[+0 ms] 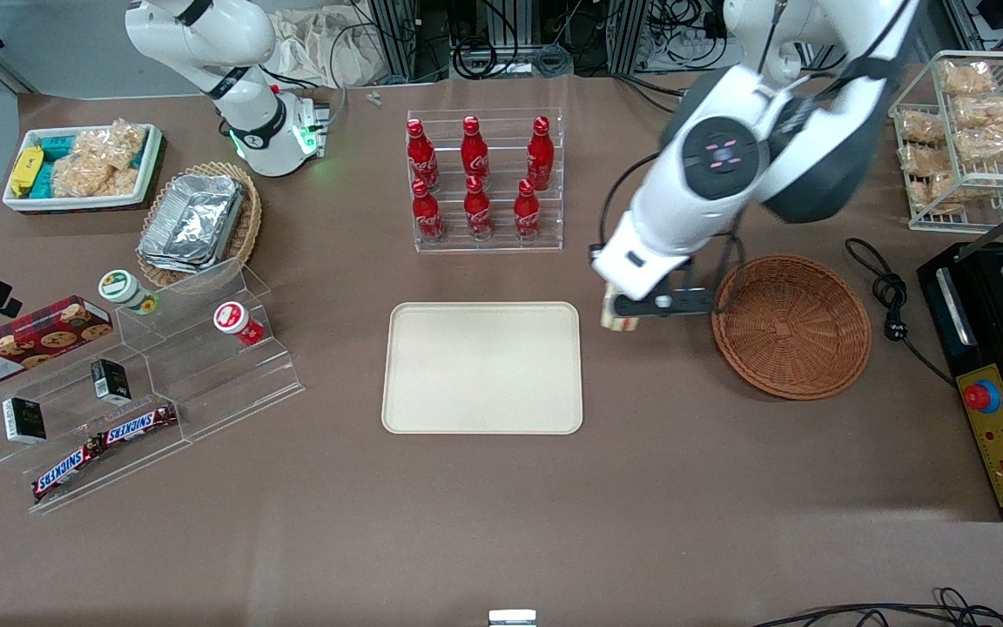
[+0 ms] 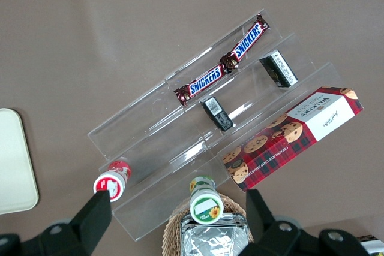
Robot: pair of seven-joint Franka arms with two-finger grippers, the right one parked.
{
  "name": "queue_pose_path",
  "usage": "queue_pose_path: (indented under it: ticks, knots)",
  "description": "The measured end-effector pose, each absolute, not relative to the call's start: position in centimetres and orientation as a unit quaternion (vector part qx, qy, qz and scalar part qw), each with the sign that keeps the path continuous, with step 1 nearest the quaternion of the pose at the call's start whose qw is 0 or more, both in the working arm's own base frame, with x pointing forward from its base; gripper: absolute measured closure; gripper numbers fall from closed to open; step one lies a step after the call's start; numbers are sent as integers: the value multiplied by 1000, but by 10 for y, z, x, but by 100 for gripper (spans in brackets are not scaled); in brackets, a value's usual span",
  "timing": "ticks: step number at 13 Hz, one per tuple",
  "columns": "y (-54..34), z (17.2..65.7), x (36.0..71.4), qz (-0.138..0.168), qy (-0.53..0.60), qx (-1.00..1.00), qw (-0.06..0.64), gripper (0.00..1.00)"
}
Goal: Place sandwich from basket to tray
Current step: 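Lift the sandwich and carry it with the left gripper to the cream tray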
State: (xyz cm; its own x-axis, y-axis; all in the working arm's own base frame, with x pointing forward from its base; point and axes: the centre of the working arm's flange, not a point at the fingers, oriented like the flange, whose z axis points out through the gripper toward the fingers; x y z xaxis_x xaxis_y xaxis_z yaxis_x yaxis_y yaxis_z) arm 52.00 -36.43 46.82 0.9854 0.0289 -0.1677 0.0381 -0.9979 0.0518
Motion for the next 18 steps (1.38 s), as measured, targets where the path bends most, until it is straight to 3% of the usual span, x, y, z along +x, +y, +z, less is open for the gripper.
queue_pose_path:
  ticks: [5,13,18]
  knots:
    - [-432,385,509,-71,42,997,13,81]
    - [-453,321,533,-53,49,996,52,81]
    - [-468,243,541,-34,33,999,24,81]
